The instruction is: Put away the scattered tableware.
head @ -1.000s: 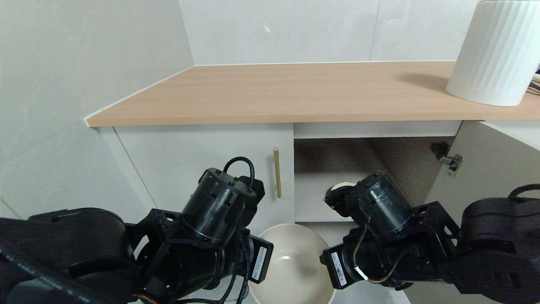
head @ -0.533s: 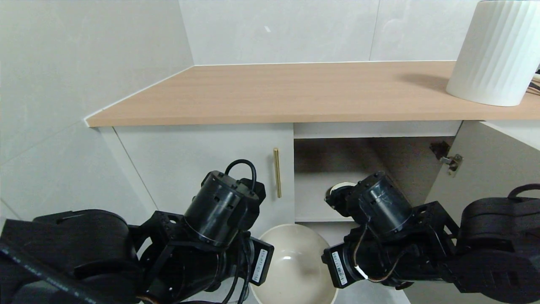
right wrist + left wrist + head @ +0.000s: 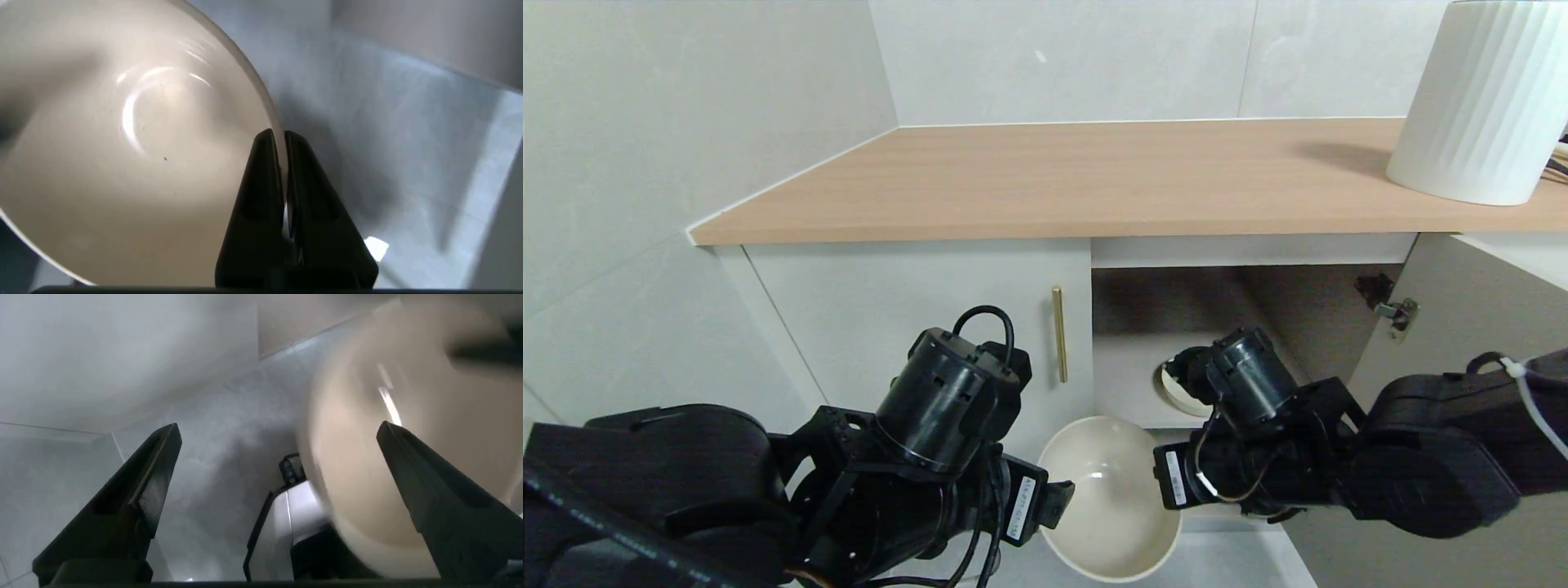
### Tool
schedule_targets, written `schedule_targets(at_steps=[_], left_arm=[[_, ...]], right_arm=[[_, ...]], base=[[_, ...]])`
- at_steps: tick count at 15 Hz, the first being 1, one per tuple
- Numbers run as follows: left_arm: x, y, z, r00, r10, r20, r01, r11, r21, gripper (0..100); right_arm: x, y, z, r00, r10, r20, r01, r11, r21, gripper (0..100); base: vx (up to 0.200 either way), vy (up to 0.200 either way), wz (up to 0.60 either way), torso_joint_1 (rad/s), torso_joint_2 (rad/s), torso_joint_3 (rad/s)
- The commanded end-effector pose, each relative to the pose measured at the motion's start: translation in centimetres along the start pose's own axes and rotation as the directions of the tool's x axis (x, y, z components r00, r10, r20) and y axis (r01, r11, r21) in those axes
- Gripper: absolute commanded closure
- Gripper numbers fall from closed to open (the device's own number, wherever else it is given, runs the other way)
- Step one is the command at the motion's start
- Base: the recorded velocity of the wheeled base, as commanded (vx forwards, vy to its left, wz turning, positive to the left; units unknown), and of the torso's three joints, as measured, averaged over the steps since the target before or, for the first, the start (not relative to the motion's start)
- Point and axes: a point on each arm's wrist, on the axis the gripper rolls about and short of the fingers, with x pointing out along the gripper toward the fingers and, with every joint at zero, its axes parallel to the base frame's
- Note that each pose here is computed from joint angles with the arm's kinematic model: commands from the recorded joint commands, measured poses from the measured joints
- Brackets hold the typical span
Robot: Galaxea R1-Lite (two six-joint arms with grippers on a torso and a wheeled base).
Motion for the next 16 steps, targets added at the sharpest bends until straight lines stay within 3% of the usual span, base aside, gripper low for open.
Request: schedule_targets(at_steps=[1,4,8,16], left_arm=[[0.0,0.0,0.0,1.000,-0.002,0.002,0.002,1.000,-0.001,0],[-0.1,0.0,0.0,1.000,-0.002,0.003,0.002,1.000,-0.002,0],[-0.2,0.0,0.1,1.000,0.006,0.009,-0.006,1.000,-0.003,0],[-0.1,0.1,0.1,1.000,0.013,0.010,-0.013,1.000,-0.004,0]], right_arm=[[3.2,-2.5,0.8,0.998,-0.064,-0.007,0.065,0.993,0.094,100],[5.5,-6.3,2.3,0.986,-0.161,0.039,0.143,0.947,0.287,100],[6.9,-10.3,4.5,0.939,-0.265,0.217,0.145,0.881,0.450,100],[8.2,-14.4,6.8,0.878,-0.394,0.271,0.205,0.823,0.530,100]], base=[[0.000,0.000,0.00,0.000,0.00,0.000],[0.000,0.000,0.00,0.000,0.00,0.000],[0.000,0.000,0.00,0.000,0.00,0.000],[0.000,0.000,0.00,0.000,0.00,0.000]])
